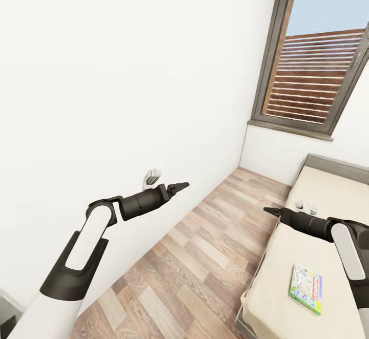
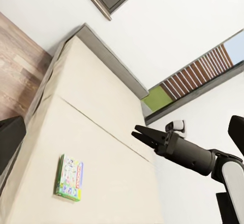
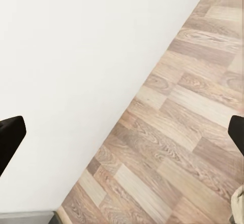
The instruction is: Put all the toys in the child's room - the three board games (two on the bed and one on the table), the two jigsaw puzzles on the table, and the tennis ball on the table - inside the toy box on the table in the child's room.
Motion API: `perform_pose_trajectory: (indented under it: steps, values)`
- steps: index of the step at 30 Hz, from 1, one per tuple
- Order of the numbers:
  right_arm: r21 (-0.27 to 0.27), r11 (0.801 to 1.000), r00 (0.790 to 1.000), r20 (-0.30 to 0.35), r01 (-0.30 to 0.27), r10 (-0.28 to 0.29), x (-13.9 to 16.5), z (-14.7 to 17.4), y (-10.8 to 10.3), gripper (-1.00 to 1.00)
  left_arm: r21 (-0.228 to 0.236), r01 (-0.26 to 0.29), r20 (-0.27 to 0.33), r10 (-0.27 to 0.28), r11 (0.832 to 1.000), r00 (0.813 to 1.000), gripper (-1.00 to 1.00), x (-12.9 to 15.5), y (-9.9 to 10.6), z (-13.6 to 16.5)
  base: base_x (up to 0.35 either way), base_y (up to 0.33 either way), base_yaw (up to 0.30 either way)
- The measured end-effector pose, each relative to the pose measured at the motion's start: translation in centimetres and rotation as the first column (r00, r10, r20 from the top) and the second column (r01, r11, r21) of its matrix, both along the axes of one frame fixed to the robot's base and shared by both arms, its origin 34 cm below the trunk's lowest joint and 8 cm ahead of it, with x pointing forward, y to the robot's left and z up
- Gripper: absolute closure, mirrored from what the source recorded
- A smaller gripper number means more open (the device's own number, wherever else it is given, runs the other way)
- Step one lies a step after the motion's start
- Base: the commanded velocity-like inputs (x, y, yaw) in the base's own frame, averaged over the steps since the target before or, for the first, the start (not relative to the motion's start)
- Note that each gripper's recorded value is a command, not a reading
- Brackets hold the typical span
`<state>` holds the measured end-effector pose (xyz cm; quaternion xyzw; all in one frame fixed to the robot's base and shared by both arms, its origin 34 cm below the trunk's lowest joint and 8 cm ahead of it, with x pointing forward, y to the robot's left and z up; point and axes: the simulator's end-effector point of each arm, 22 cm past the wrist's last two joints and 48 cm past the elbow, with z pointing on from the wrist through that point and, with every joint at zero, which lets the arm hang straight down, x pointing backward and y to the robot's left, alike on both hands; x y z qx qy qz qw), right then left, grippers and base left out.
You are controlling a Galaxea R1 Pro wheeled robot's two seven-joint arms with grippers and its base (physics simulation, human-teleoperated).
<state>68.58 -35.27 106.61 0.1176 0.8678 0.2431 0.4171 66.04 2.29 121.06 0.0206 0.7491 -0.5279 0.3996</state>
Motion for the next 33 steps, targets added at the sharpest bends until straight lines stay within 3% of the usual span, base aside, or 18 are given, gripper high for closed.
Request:
perform_pose_trajectory:
  steps: [11,14,15,19,22,33]
  values:
    - [0.004,1.0,1.0,-0.014,-0.001,0.001,0.1,-0.1,0.0,-1.0,0.017,-0.028,-0.028,0.029,0.999,0.999,-1.0,0.4,1.4,-1.5,0.017,-0.007,-0.236]
    - [0.012,1.0,0.999,-0.038,0.003,-0.003,0.0,-1.1,-0.1,-1.0,0.039,-0.082,-0.09,0.085,0.996,0.992,-1.0,1.1,4.1,-4.6,0.003,-0.001,-0.281]
    - [0.013,1.0,0.999,-0.038,0.003,-0.003,0.0,-1.1,-0.1,-1.0,0.037,-0.082,-0.091,0.085,0.996,0.992,-1.0,1.1,4.1,-4.6,0.003,-0.001,-0.284]
    - [0.021,1.0,0.999,-0.049,0.007,-0.006,0.5,-1.4,-0.2,-1.0,0.04,-0.172,-0.161,0.176,0.984,0.971,-1.0,2.5,8.9,-7.7,0.002,-0.001,-0.287]
    - [0.023,1.0,0.999,-0.046,0.01,-0.009,0.8,-1.0,-0.3,-1.0,0.033,-0.201,-0.18,0.203,0.979,0.962,-1.0,2.8,10.3,-8.4,0.001,0.0,-0.29]
    - [0.026,1.0,1.0,-0.025,0.014,-0.013,1.7,0.2,-0.9,-1.0,0.002,-0.237,-0.203,0.232,0.972,0.951,-1.0,3.4,11.6,-8.7,0.0,0.0,-0.292]
